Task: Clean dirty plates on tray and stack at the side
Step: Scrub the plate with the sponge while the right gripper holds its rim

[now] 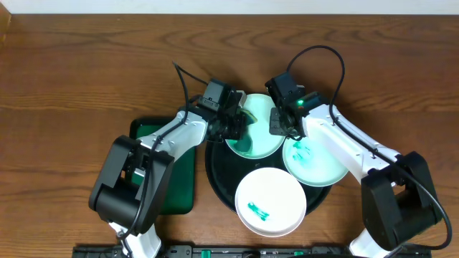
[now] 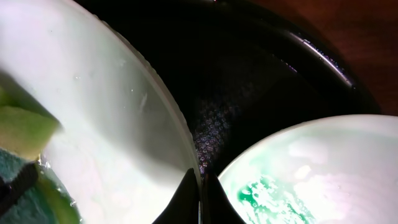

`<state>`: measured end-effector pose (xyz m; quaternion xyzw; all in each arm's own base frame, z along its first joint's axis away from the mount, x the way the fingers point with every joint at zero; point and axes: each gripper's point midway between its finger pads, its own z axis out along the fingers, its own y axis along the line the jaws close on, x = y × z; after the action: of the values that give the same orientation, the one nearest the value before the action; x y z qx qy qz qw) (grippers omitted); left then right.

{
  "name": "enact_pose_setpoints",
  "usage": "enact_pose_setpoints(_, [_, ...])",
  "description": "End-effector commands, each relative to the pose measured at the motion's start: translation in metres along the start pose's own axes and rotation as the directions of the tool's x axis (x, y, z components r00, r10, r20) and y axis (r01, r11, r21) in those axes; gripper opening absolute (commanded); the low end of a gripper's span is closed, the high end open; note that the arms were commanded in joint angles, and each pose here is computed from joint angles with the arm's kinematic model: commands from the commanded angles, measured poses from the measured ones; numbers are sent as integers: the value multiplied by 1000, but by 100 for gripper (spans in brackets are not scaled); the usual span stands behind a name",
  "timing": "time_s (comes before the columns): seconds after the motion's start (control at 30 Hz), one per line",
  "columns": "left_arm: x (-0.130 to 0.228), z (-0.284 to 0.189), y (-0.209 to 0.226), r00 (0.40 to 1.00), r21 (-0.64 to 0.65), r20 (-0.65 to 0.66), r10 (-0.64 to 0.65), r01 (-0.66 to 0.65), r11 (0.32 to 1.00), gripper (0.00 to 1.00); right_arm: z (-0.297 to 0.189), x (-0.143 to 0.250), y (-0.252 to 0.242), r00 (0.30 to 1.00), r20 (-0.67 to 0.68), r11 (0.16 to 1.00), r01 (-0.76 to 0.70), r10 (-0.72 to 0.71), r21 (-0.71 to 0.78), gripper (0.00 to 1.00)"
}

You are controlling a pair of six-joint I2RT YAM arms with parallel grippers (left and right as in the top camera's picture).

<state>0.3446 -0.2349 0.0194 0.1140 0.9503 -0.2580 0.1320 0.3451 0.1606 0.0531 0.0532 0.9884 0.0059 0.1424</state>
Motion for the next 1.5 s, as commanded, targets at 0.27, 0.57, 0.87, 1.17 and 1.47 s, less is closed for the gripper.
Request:
enact_pose_setpoints(0.27, [-43, -16, 69, 969, -422, 150, 194, -115, 899, 7, 1, 4, 1, 999, -30, 1000, 13, -14, -24, 1])
enact_pose_setpoints(0.57, [-76, -35, 56, 936, -485, 215, 278, -145, 863, 7, 1, 5, 0, 999, -33, 999, 25, -26, -22, 1])
enact_pose_setpoints(0.87, [-71, -43, 43, 923, -508, 181, 339, -208, 836, 7, 1, 5, 0, 999, -33, 999, 29, -29, -22, 1])
enact_pose_setpoints(1.17, [-16, -20, 12, 967, -239, 12, 253, -243, 940, 7, 1, 5, 0, 999, -33, 999, 35, -35, -23, 1])
enact_pose_setpoints(1.47, [0, -15, -39, 967, 60, -7, 256, -255, 965, 7, 1, 5, 1, 999, -33, 999, 35, -35, -27, 1])
